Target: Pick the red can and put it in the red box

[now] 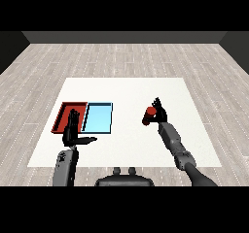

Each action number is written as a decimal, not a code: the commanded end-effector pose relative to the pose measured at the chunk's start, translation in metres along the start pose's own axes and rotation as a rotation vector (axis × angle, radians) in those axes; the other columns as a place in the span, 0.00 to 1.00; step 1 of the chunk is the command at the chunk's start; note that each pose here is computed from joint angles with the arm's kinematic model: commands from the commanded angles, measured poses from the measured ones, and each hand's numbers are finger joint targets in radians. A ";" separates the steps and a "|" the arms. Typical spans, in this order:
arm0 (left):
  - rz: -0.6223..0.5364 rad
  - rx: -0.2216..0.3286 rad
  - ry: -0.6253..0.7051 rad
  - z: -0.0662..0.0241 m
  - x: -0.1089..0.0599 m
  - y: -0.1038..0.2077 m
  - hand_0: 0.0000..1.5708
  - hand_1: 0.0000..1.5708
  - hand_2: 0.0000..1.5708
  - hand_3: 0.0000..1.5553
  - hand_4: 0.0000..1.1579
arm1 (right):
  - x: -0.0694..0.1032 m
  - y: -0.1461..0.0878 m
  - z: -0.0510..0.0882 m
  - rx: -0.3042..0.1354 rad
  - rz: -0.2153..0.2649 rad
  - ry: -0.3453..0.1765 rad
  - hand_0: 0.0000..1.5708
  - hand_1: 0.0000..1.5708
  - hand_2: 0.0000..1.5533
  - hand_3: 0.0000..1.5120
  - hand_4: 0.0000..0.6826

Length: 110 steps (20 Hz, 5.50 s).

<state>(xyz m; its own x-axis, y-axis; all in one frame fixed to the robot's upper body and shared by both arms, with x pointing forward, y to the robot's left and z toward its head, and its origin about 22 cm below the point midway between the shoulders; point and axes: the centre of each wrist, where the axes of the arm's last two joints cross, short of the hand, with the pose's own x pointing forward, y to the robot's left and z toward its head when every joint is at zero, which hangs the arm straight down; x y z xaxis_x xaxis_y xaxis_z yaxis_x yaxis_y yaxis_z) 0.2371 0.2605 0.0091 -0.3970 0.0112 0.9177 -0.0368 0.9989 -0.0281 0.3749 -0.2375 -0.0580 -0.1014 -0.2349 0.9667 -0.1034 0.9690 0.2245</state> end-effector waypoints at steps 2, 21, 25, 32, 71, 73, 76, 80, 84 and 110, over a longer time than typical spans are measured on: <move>-0.009 0.019 0.008 0.0080 -0.005 0.005 0.00 0.00 0.00 0.00 0.00 | 0.002 0.006 -0.005 -0.002 0.011 0.021 0.00 0.00 0.00 0.00 0.00; -0.022 0.011 -0.011 0.0006 0.004 -0.002 0.00 0.00 0.00 0.00 0.00 | -0.005 0.016 -0.005 -0.037 0.163 0.018 0.95 0.95 0.94 0.95 0.97; -0.011 0.012 -0.005 -0.0042 0.001 0.001 0.00 0.00 0.00 0.00 0.00 | 0.015 0.025 -0.024 -0.031 0.186 -0.012 0.93 0.93 0.93 0.94 0.94; 0.000 -0.055 0.016 0.0168 -0.003 -0.016 0.00 0.00 0.00 0.00 0.00 | 0.020 0.024 -0.020 -0.012 0.193 -0.088 0.92 0.92 0.93 0.93 0.96; 0.075 -0.298 0.161 -0.0280 -0.008 -0.165 0.00 0.00 0.00 0.00 0.00 | 0.071 0.188 0.054 0.140 0.097 -0.236 0.90 0.90 0.92 0.93 0.90; 0.077 -0.312 0.155 -0.0425 0.008 -0.150 0.00 0.00 0.00 0.00 0.00 | 0.057 0.168 0.042 0.143 0.093 -0.240 0.90 0.90 0.92 0.92 0.91; 0.046 -0.323 0.179 -0.0546 -0.005 -0.173 0.00 0.00 0.00 0.00 0.00 | 0.077 0.184 0.047 0.153 0.085 -0.267 0.91 0.91 0.92 0.93 0.90; 0.056 -0.332 0.183 -0.0419 -0.001 -0.185 0.00 0.00 0.00 0.00 0.00 | 0.080 0.210 0.060 0.167 0.105 -0.284 0.92 0.92 0.92 0.92 0.90; 0.043 -0.358 0.171 -0.0341 -0.027 -0.167 0.00 0.00 0.00 0.00 0.00 | 0.088 0.198 0.060 0.184 0.062 -0.270 0.92 0.92 0.92 0.92 0.88; -0.057 -0.199 0.184 -0.0459 0.002 -0.215 1.00 1.00 0.95 0.86 0.74 | 0.066 0.206 0.059 0.218 0.041 -0.305 0.97 0.97 0.93 0.92 0.79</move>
<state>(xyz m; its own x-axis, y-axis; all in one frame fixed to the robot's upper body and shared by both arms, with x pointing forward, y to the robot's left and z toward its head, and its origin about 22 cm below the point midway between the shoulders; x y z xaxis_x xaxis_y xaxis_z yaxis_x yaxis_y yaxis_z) 0.2859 0.0703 0.0301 -0.2405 -0.0674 0.9683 0.1152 0.9886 0.0974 0.2940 -0.0599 0.0505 -0.3961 -0.2132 0.8931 -0.2650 0.9578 0.1111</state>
